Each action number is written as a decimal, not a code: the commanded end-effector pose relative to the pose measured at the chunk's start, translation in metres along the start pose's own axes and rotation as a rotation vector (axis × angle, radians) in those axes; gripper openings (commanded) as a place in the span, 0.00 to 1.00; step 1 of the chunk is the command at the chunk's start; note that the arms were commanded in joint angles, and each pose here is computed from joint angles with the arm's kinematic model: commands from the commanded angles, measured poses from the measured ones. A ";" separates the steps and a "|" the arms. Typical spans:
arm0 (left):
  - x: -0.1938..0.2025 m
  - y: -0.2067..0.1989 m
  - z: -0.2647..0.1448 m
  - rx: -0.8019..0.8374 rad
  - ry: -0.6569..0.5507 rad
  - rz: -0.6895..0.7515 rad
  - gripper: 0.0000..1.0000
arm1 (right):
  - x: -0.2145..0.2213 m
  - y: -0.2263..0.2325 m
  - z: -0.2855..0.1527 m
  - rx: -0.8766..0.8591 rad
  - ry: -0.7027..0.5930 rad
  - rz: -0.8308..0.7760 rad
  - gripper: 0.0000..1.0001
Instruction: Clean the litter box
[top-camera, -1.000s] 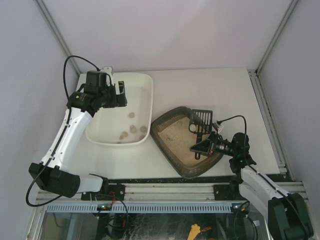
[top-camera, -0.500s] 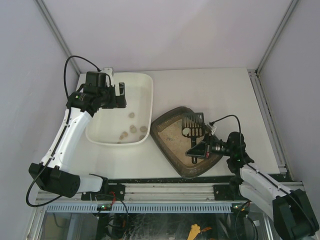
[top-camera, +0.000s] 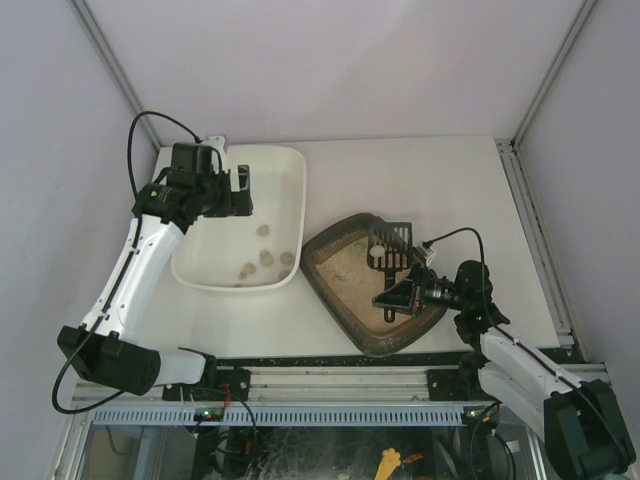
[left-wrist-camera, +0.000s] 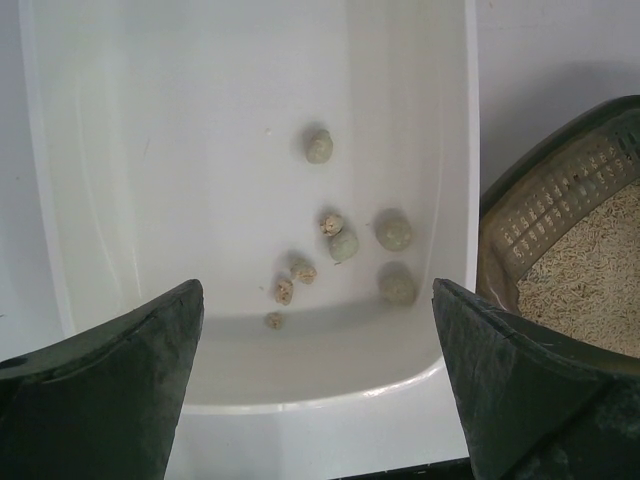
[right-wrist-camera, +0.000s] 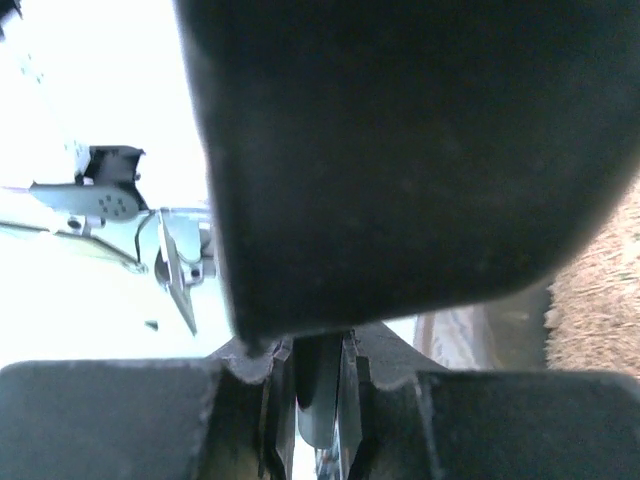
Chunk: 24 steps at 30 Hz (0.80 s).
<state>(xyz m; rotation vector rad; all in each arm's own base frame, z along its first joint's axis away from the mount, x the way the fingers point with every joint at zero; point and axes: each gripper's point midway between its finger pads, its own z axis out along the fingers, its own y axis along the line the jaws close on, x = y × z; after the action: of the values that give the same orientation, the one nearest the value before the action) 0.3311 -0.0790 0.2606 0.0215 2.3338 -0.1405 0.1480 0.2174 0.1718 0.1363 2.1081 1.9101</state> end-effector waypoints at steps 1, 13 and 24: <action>-0.017 -0.003 -0.011 0.026 -0.063 0.003 1.00 | 0.013 0.021 0.011 -0.026 0.081 -0.116 0.00; -0.025 0.008 -0.015 -0.035 -0.093 0.007 1.00 | 0.001 0.029 0.014 0.003 0.058 -0.142 0.00; -0.030 0.014 -0.017 -0.012 -0.106 0.008 1.00 | -0.017 0.032 0.022 0.075 0.044 -0.152 0.00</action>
<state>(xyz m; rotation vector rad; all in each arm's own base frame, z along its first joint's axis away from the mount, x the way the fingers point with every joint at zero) 0.3339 -0.0669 0.2607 -0.0086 2.3314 -0.1140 0.1480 0.2333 0.1836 0.0162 2.1953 1.8382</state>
